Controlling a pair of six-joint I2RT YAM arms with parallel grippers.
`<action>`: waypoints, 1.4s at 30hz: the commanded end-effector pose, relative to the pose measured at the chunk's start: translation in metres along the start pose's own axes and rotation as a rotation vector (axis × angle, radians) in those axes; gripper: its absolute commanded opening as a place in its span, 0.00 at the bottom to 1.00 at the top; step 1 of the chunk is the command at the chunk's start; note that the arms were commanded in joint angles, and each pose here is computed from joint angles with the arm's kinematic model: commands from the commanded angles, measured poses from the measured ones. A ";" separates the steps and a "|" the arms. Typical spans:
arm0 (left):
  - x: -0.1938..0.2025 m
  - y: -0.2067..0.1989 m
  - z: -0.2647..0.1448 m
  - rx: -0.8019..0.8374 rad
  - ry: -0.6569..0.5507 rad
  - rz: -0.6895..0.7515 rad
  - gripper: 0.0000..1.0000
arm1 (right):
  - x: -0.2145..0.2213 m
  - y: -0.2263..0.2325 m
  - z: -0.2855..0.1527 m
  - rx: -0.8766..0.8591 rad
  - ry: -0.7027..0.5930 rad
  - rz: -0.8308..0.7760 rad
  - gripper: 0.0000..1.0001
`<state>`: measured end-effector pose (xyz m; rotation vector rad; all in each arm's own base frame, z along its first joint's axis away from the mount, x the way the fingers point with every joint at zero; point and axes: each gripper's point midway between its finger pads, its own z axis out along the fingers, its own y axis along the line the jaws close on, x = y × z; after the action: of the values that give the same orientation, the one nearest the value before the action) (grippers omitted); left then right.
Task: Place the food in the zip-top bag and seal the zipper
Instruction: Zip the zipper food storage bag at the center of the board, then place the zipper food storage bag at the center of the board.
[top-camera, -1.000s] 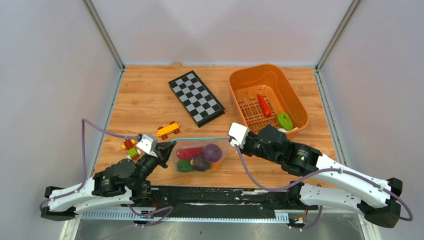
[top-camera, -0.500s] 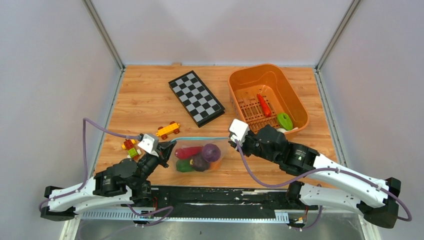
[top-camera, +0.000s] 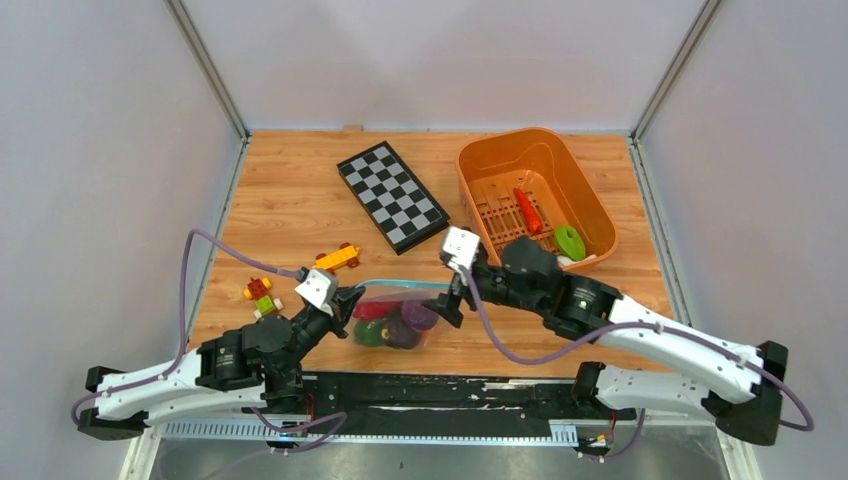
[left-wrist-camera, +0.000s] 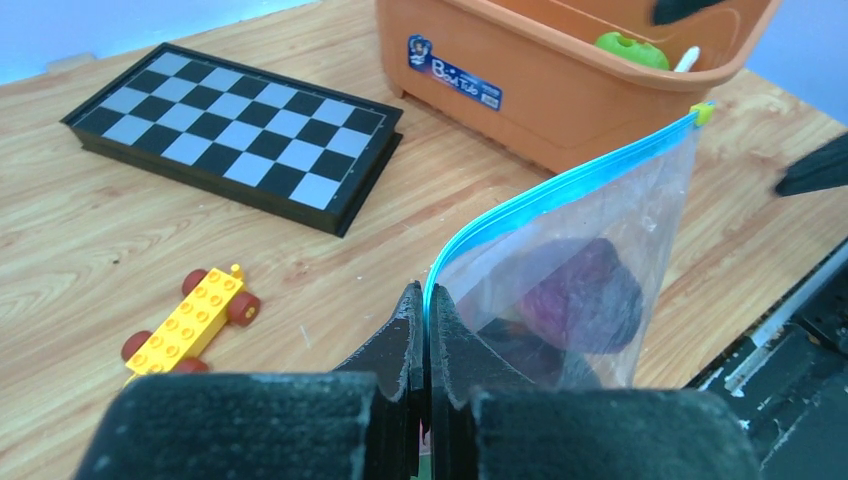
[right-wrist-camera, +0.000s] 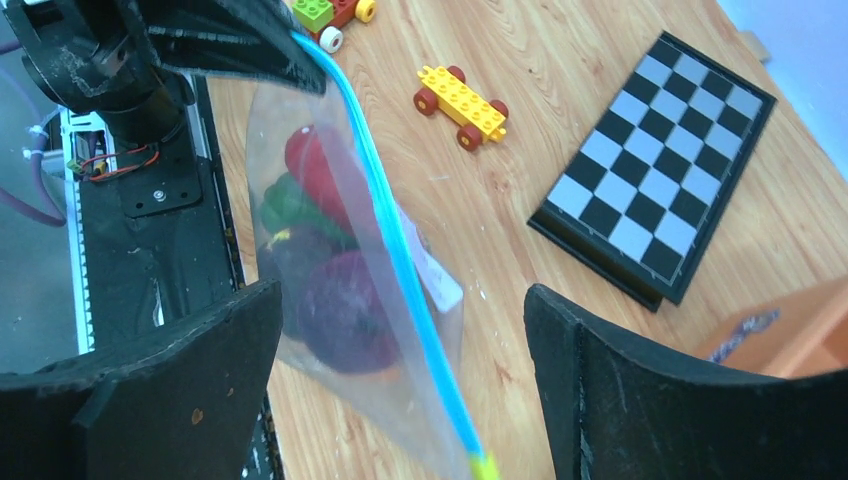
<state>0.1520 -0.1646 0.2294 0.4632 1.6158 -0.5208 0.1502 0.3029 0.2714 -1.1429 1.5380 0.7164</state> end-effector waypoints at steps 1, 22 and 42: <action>-0.025 -0.015 0.001 0.069 -0.056 -0.037 0.00 | -0.013 0.008 0.032 -0.110 0.045 -0.118 0.89; -0.025 -0.006 -0.005 0.051 -0.071 -0.038 0.00 | 0.012 0.031 0.069 -0.277 0.096 -0.180 0.17; -0.030 0.031 -0.017 -0.108 -0.106 -0.144 1.00 | -0.053 -0.097 0.097 0.209 0.127 -0.351 0.04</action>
<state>0.1552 -0.1435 0.2412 0.3564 1.5893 -0.5293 0.2352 0.3718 0.2554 -1.3709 1.5214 0.3968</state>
